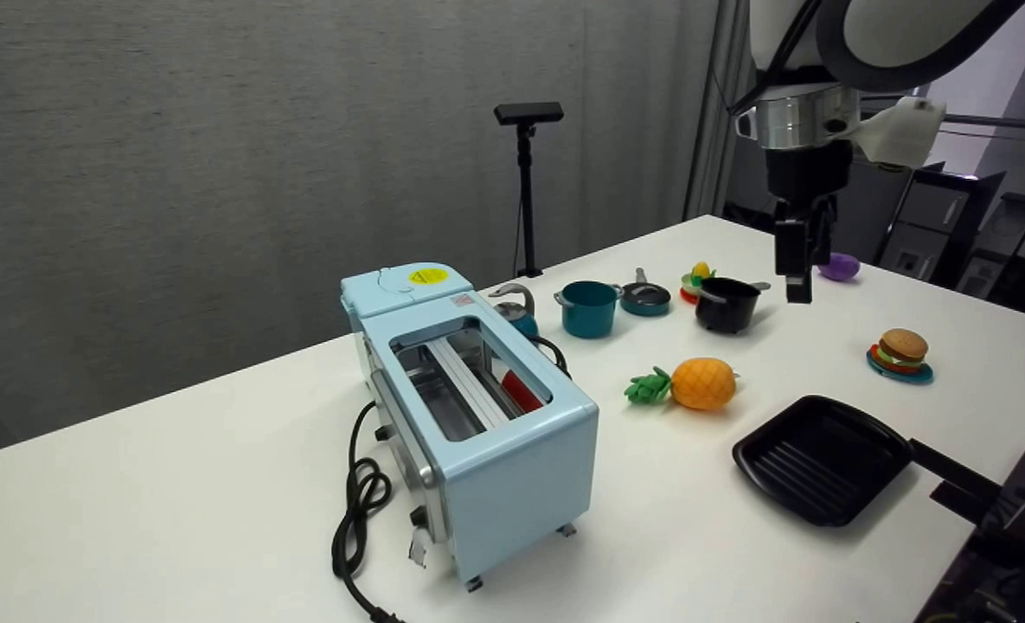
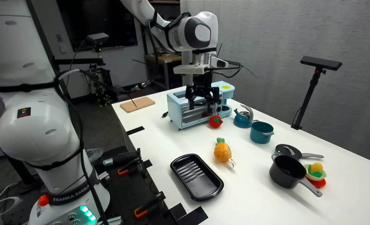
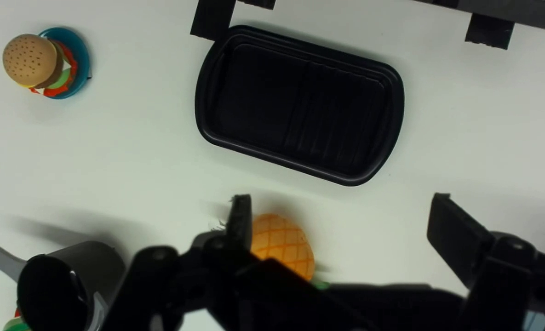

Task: Move the pineapple plushy backwards

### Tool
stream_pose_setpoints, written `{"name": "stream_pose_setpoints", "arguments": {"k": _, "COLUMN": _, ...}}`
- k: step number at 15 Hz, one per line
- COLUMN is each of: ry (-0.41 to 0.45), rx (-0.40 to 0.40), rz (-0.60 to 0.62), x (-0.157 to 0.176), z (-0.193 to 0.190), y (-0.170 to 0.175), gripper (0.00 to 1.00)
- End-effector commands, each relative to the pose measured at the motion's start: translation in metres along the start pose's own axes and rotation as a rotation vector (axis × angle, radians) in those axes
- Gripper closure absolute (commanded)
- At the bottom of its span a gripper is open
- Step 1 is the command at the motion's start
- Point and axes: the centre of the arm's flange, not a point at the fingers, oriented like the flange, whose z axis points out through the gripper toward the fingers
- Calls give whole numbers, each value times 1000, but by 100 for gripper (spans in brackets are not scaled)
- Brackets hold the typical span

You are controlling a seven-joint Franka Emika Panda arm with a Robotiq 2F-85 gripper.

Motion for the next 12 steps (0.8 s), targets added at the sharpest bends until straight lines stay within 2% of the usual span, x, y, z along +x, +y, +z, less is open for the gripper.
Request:
{"name": "stream_pose_setpoints", "arguments": {"k": 1, "ry": 0, "rx": 0, "rz": 0, "x": 0, "z": 0, "y": 0, "gripper": 0}}
{"name": "stream_pose_setpoints", "arguments": {"k": 8, "ry": 0, "rx": 1, "rz": 0, "x": 0, "z": 0, "y": 0, "gripper": 0}}
{"name": "stream_pose_setpoints", "arguments": {"k": 12, "ry": 40, "rx": -25, "rz": 37, "x": 3, "z": 1, "y": 1, "gripper": 0}}
